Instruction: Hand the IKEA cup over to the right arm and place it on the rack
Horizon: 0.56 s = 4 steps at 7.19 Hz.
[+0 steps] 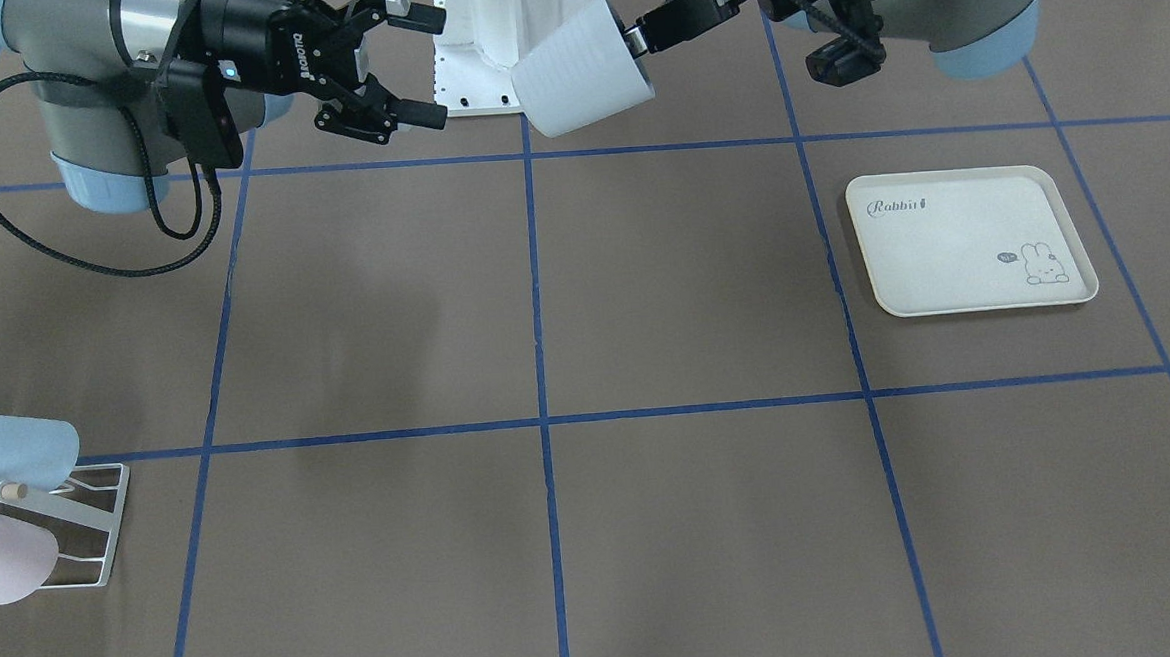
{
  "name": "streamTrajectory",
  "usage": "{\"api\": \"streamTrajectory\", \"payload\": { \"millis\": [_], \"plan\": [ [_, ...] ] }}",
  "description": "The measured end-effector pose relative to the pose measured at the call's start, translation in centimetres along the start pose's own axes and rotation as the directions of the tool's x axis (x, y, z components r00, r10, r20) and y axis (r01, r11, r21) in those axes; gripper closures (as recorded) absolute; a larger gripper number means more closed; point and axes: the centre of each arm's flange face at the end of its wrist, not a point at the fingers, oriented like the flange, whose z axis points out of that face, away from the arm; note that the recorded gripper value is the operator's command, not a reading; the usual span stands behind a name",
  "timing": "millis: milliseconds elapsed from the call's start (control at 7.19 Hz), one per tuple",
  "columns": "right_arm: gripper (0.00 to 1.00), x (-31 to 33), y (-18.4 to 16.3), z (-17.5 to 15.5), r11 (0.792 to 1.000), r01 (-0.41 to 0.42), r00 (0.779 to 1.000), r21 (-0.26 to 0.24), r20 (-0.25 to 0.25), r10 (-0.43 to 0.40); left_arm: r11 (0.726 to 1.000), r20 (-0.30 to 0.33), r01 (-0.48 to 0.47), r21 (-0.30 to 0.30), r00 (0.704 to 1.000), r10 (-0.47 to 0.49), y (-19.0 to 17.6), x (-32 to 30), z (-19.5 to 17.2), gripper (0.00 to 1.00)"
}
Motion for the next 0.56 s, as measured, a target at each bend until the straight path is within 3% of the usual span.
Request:
{"api": "streamTrajectory", "payload": {
  "millis": [278, 556],
  "plan": [
    [0.03, -1.1, 0.3, 1.1, 0.999, -0.039, 0.997, 0.012, 0.063, 0.038, 0.994, -0.023, 0.100, -0.047, 0.995, -0.101, 0.4, 0.0, 0.7, 1.00],
    [0.03, -1.5, 0.4, 1.3, 0.999, -0.043, 0.995, 0.016, 0.091, 0.041, 0.975, -0.015, 0.204, -0.087, 0.978, -0.206, 1.8, 0.5, 1.7, 1.00]
  ]
}}
